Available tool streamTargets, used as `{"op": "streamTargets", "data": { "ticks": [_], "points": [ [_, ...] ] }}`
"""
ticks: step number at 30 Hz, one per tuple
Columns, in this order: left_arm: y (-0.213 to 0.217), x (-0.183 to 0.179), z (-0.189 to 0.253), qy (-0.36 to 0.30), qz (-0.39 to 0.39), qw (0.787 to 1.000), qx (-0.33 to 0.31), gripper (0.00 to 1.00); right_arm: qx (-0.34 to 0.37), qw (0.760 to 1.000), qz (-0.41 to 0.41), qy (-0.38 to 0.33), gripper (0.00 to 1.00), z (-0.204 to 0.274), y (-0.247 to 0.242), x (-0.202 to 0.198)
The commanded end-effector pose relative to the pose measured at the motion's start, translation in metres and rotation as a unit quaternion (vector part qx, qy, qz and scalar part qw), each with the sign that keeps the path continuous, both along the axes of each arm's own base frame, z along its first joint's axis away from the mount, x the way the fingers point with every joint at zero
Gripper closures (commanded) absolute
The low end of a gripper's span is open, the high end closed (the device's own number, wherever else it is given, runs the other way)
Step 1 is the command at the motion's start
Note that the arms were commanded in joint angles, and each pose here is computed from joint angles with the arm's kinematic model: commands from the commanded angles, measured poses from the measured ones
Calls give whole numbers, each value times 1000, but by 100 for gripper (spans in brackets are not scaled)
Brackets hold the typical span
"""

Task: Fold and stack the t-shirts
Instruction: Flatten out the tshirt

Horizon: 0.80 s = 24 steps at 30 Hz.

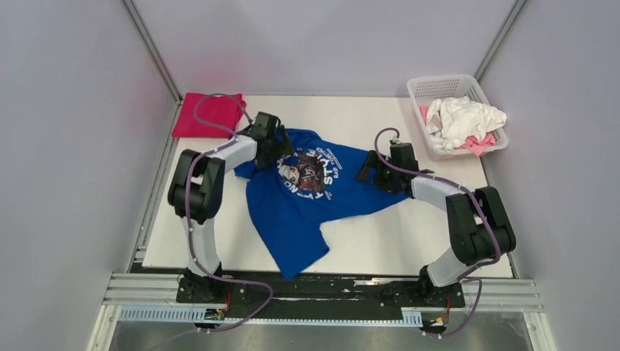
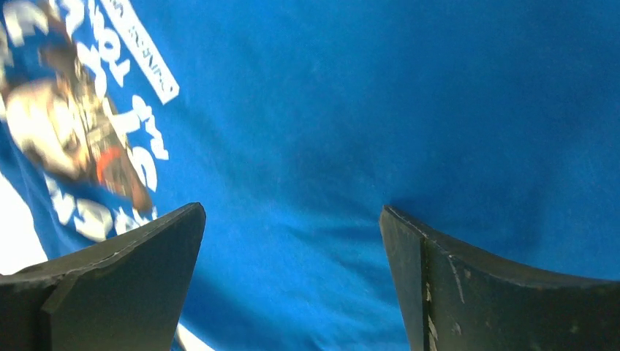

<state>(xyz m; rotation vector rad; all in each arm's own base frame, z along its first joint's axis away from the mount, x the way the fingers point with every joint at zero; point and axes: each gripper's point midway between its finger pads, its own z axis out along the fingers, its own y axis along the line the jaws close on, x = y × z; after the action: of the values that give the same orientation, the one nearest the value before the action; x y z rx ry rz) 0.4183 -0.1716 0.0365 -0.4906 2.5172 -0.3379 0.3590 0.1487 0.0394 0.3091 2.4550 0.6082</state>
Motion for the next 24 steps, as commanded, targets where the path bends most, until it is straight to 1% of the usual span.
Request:
{"op": "streamTargets", "data": {
  "ticks": [1,2,3,4,5,7,8,9,10,11,12,13,14,15,16,17,18,19,20,21,23,24],
  "points": [
    [-17,43,-35,48,-40,998,24,0,-16,994,-2,104,1,-38,2,-82],
    [-33,69,-29,34,-54,998,6,0,-22,993,3,114,1,-41,6,-96],
    [-42,82,-19,27,-64,998,-3,0,-28,992,11,120,1,-42,12,-108],
    [-53,90,-24,30,-76,997,-14,0,-30,992,20,125,1,-41,19,-119],
    [-56,92,-24,30,-83,996,-13,0,-32,992,28,121,1,-38,24,-126],
    [-56,103,-20,16,-81,997,4,0,-42,992,27,116,0,-32,25,-132],
    [-55,106,-12,8,-81,997,7,0,-49,993,19,107,0,-26,21,-129],
    [-46,104,-13,9,-75,997,30,0,-64,994,6,86,0,-17,16,-119],
    [-41,103,2,-1,-74,996,39,0,-71,995,2,68,0,-7,14,-111],
    [-33,101,6,-6,-65,996,57,0,-83,996,-8,44,0,4,9,-101],
    [-25,92,19,-13,-64,996,65,0,-93,995,-14,20,0,15,5,-91],
    [-15,78,14,-2,-58,995,81,0,-96,995,-19,-1,0,27,3,-82],
    [-11,73,42,-27,-56,995,79,0,-96,995,-23,-19,0,38,1,-75],
    [0,52,32,-9,-52,994,93,0,-95,995,-26,-30,0,47,0,-70],
    [3,46,67,-45,-44,994,84,0,-93,995,-28,-37,0,53,-1,-67],
    [14,24,76,-50,-36,994,91,0,-93,994,-28,-42,0,57,-3,-65],
    [18,14,84,-58,-24,994,88,0,-96,994,-28,-47,0,60,-5,-63],
    [29,-10,92,-65,-12,993,94,0,-99,993,-28,-49,0,60,-7,-63],
    [34,-24,92,-61,4,994,90,0,-103,993,-27,-48,0,59,-9,-64],
    [41,-50,92,-58,9,994,92,0,-106,993,-32,-45,0,56,-13,-66],
    [49,-88,83,-37,13,996,83,0,-106,993,-48,-34,0,50,-22,-71],
    [54,-107,76,-12,17,996,84,0,-101,993,-59,-30,0,48,-27,-73]
  ]
}}
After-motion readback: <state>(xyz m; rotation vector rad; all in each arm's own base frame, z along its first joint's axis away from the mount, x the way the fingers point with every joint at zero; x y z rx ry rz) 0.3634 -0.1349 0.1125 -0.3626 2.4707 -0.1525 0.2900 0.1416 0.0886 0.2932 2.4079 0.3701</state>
